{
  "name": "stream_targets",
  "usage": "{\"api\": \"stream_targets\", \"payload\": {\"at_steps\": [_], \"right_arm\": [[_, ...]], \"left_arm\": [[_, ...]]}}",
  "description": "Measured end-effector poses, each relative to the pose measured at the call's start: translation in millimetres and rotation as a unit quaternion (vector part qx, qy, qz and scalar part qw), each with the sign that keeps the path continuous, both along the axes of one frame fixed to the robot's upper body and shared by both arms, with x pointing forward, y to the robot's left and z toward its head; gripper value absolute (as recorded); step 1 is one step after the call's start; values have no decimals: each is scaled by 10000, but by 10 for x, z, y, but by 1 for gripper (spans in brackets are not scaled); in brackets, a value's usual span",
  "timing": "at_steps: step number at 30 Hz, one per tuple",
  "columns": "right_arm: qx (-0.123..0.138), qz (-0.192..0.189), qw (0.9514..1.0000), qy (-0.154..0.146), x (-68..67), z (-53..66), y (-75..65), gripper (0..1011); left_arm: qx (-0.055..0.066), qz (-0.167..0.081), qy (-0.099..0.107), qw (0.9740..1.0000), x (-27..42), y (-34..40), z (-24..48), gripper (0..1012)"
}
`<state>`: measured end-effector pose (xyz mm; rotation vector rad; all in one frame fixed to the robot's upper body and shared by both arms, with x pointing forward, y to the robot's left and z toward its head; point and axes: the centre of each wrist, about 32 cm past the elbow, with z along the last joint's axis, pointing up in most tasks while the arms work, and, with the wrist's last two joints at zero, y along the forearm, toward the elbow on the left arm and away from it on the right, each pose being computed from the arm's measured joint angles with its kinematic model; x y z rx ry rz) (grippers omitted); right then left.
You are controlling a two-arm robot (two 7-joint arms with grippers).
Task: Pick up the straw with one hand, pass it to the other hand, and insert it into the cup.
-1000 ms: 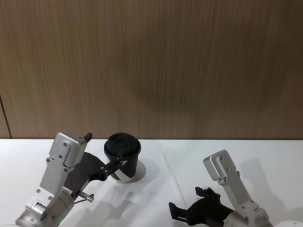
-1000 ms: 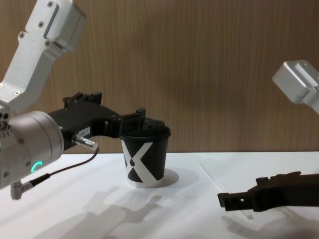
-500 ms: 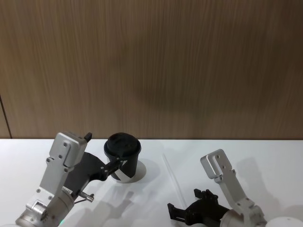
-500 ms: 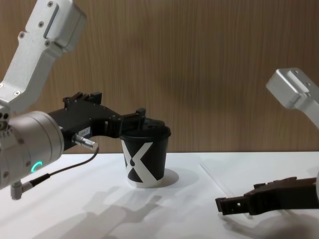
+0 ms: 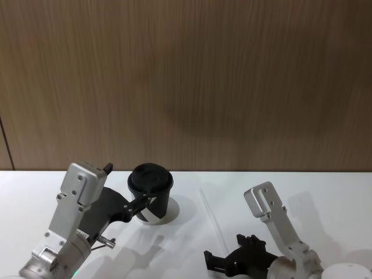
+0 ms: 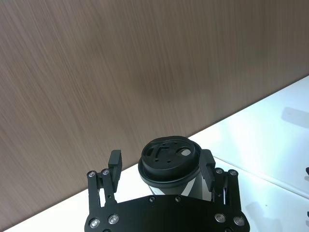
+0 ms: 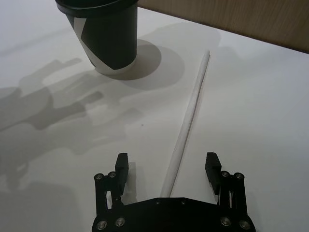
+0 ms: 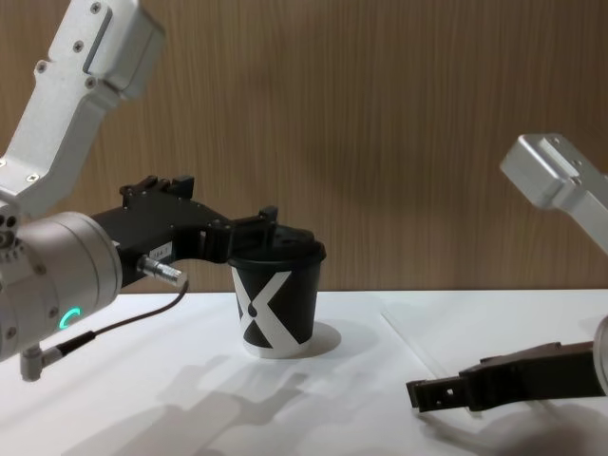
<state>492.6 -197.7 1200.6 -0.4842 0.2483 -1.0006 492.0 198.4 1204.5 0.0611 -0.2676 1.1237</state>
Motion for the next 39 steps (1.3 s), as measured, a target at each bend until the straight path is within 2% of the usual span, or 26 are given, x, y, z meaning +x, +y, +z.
{"api": "stream_targets", "payload": {"at_steps": [28,32,39], "right_arm": [[32,30,9998,215,4,24,23,996],[40,33,9997,230,4,25,25,930],[49,41,9997,250,3,28,27,730]], "left_arm": [[0,0,0,10000,0,0,0,1003],[0,0,0,10000,0,0,0,1003],[0,0,0,10000,0,0,0,1003]]}}
